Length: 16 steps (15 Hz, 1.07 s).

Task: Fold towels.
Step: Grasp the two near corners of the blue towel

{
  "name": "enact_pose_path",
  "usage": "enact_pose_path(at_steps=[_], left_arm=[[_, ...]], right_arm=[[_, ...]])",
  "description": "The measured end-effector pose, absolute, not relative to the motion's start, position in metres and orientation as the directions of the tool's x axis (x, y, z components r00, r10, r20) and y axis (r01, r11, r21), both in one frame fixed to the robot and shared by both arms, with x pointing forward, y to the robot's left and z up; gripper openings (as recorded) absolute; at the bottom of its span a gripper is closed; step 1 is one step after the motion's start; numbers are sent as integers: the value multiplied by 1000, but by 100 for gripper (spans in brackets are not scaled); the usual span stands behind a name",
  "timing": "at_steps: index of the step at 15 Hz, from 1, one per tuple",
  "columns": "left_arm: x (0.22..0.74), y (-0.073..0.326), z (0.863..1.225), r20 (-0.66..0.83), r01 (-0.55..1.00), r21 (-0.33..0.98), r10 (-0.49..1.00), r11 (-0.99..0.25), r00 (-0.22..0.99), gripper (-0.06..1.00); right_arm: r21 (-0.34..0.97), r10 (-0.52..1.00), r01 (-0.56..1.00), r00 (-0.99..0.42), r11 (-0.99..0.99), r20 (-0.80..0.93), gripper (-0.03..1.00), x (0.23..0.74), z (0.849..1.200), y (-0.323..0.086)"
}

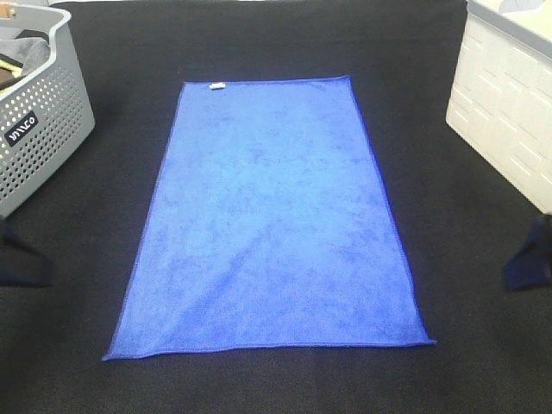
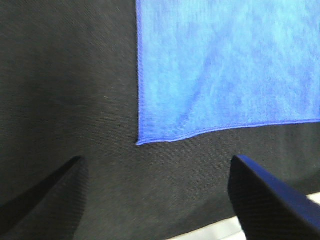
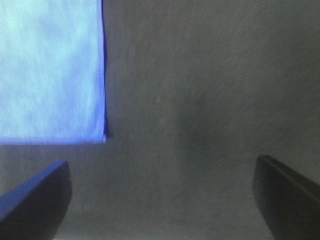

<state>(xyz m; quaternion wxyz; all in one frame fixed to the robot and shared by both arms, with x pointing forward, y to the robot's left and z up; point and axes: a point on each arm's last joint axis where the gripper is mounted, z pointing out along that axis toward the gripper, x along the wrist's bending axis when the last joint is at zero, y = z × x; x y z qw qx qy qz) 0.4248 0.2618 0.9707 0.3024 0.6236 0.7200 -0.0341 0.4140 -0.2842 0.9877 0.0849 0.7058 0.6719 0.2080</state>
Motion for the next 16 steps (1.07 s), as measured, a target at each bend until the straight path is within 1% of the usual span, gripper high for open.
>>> enact_pose_path(at_steps=[2,3,4,6,8,11,15,16], left_arm=[[441,256,944,-536,941,246,841,232,-67,73],[441,256,944,-536,941,246,841,232,-67,73],[449,253,927,-557,953,225,830,203,-45,73],[458,250,907,-586,958,198,809,206,-52,73],[465,248,887,-601,960,193,798,203,-48,73],[471,247,874,-607,954,226,795,199,-22,73],[477,245,859,-607,946,248,795,208,-16,73],[477,245,859,-607,946,248,795,208,-16,73]], right_arm=[[281,969,956,12,-84,248,92,430,961,-278],[281,969,956,12,-84,248,92,430,961,-278],[245,958,966,13,-85,285,92,434,952,-274],[207,937,975,1,-79,350,92,442,938,-268],[203,913,976,-8,-82,408,91,453,923,-263],[210,882,975,-37,-71,470,88,462,909,-257],[181,858,982,-46,-55,511,75,470,882,-253],[181,858,982,-46,-55,511,75,470,882,-253]])
